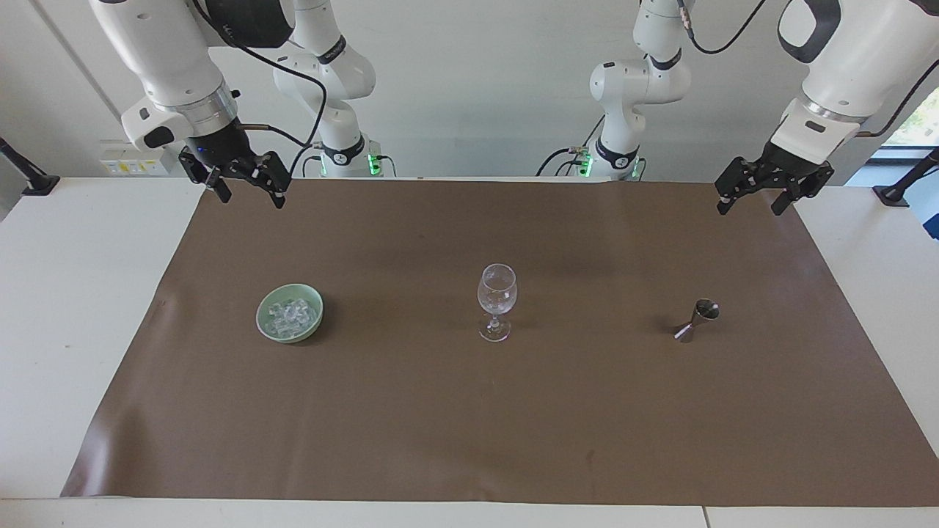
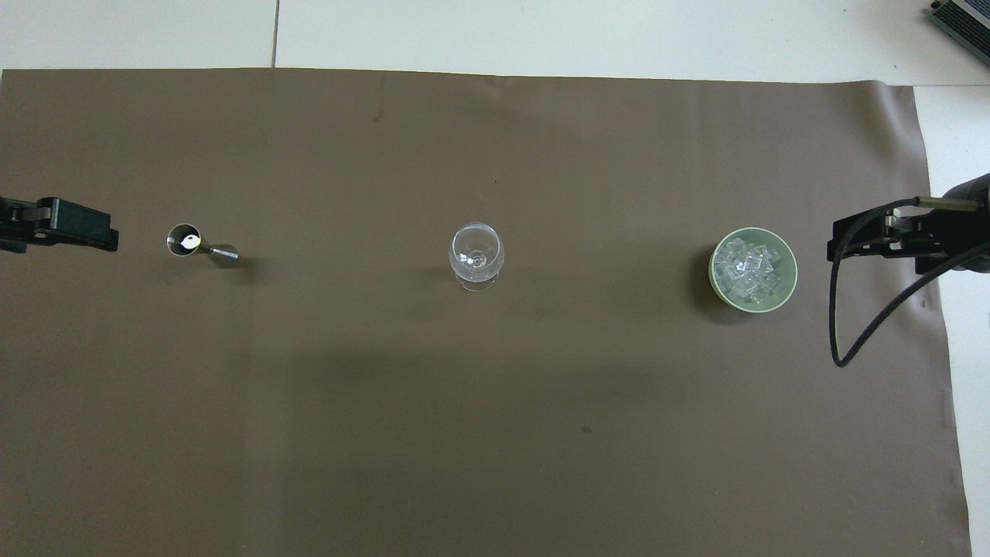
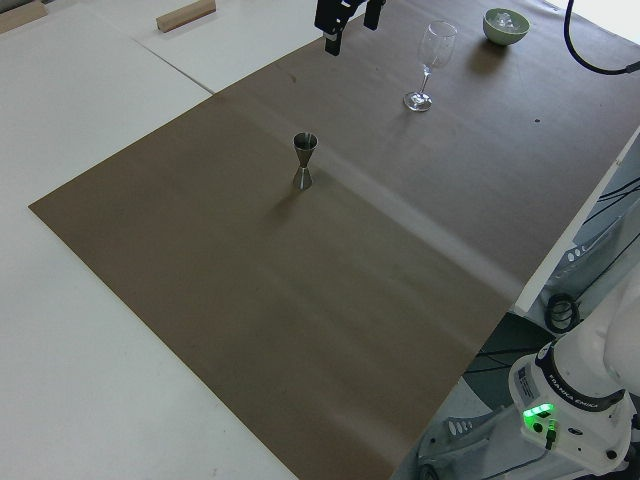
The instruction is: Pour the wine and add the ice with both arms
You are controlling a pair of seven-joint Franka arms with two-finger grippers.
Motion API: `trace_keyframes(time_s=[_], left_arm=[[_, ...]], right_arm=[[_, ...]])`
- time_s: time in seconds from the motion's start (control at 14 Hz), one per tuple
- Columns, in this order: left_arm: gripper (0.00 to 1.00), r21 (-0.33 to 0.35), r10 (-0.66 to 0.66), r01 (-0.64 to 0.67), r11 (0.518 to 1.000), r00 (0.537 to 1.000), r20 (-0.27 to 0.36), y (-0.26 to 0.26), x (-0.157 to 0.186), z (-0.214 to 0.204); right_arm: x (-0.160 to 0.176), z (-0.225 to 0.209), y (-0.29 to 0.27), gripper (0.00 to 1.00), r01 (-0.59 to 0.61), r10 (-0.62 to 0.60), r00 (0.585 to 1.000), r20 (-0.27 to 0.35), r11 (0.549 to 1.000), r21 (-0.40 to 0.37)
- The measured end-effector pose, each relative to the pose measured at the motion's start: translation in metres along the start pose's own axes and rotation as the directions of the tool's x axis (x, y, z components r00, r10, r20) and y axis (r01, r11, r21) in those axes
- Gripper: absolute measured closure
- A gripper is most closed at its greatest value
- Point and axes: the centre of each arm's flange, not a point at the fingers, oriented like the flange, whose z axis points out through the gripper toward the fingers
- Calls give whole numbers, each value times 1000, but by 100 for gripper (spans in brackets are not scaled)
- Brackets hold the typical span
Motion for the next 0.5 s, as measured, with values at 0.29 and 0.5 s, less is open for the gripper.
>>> trace_keyframes(time_s=[0.29,0.5], left_arm=[[0,0,-39,39,999,999,0,0,0,0],[0,0,-47,47,999,999,0,-1,0,0]], right_arm=[[0,0,0,0,0,0,1000,0,1000,0],[0,0,0,0,0,0,1000,0,1000,0]])
